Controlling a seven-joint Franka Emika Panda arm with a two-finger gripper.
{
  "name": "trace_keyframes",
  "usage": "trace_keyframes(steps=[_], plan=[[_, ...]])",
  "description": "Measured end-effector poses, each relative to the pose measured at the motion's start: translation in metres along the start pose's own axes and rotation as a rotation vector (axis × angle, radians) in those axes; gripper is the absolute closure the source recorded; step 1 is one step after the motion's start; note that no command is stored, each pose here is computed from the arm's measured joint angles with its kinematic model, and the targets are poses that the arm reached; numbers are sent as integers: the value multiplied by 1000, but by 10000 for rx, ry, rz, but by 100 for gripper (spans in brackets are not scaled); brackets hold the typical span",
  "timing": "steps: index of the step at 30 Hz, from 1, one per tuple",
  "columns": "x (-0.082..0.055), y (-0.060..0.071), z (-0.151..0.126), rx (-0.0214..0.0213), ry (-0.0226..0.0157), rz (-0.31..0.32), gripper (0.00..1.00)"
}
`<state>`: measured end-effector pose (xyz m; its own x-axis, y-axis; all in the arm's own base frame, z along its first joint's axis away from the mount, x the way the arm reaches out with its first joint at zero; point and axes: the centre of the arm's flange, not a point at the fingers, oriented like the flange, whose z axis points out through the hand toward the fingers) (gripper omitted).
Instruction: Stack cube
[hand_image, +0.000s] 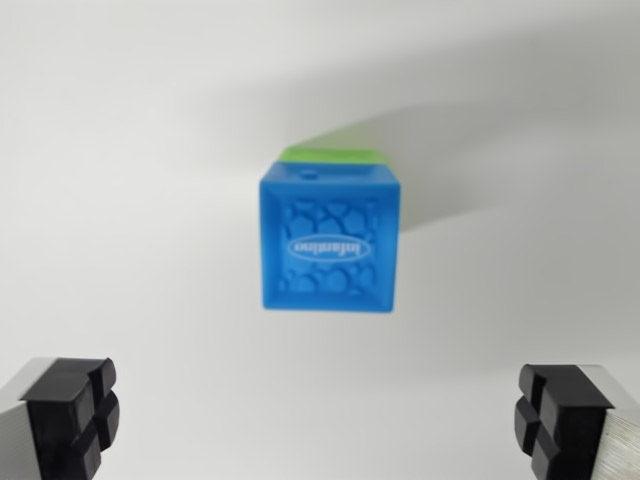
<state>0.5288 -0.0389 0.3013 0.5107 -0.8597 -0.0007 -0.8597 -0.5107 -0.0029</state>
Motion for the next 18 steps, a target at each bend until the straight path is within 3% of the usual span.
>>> trace_keyframes(steps=[18], plan=[[0,-1,-77,14,-8,4,0]])
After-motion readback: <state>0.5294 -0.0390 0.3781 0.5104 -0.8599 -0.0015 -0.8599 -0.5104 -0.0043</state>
